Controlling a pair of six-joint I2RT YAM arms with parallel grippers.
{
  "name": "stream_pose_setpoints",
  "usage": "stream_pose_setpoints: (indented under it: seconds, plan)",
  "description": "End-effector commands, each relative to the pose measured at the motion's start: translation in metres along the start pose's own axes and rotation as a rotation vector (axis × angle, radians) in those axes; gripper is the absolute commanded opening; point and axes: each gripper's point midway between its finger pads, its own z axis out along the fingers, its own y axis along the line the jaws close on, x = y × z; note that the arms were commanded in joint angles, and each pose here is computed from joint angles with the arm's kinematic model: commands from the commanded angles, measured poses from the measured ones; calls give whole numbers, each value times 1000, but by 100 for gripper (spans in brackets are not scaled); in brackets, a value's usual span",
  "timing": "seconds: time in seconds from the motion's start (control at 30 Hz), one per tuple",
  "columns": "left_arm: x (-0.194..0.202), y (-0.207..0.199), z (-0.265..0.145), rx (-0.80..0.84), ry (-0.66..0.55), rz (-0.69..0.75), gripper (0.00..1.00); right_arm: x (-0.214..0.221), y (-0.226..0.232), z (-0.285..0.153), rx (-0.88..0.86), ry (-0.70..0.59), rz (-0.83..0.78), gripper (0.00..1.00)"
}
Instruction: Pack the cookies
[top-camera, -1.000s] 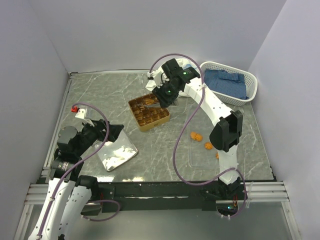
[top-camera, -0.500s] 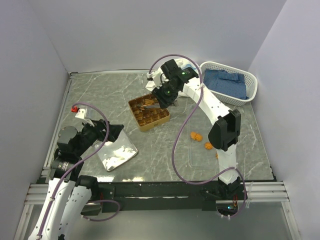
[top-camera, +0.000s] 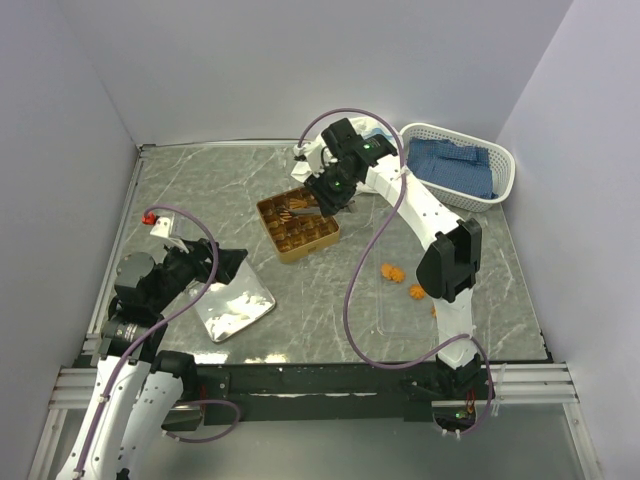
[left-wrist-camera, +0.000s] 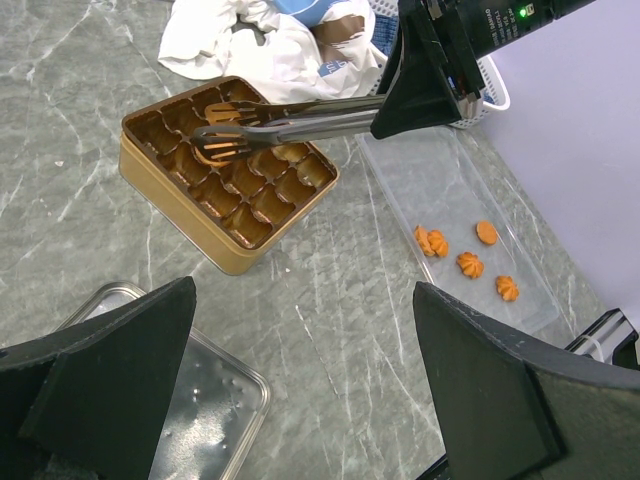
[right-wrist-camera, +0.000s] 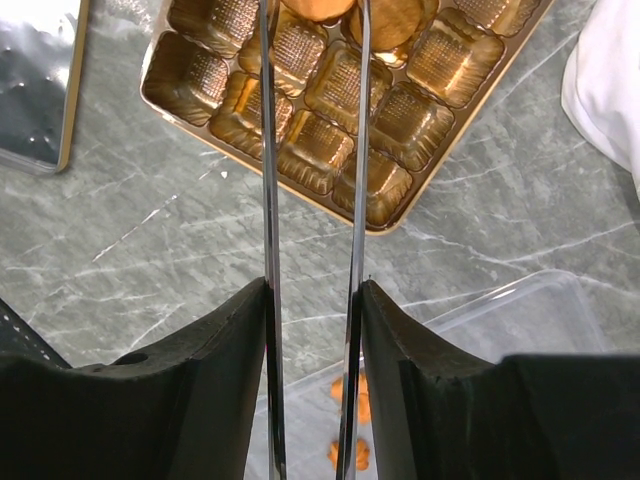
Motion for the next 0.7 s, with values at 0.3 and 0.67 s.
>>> stream_pose_setpoints:
  seconds: [0.3, 0.67]
  plan:
    - [-9, -1, 0, 12, -38, 29, 97, -28, 1, -22, 41, -89, -35, 43]
    - [-9, -1, 1, 10, -37, 28, 96, -24, -1, -7, 38, -55, -34, 37]
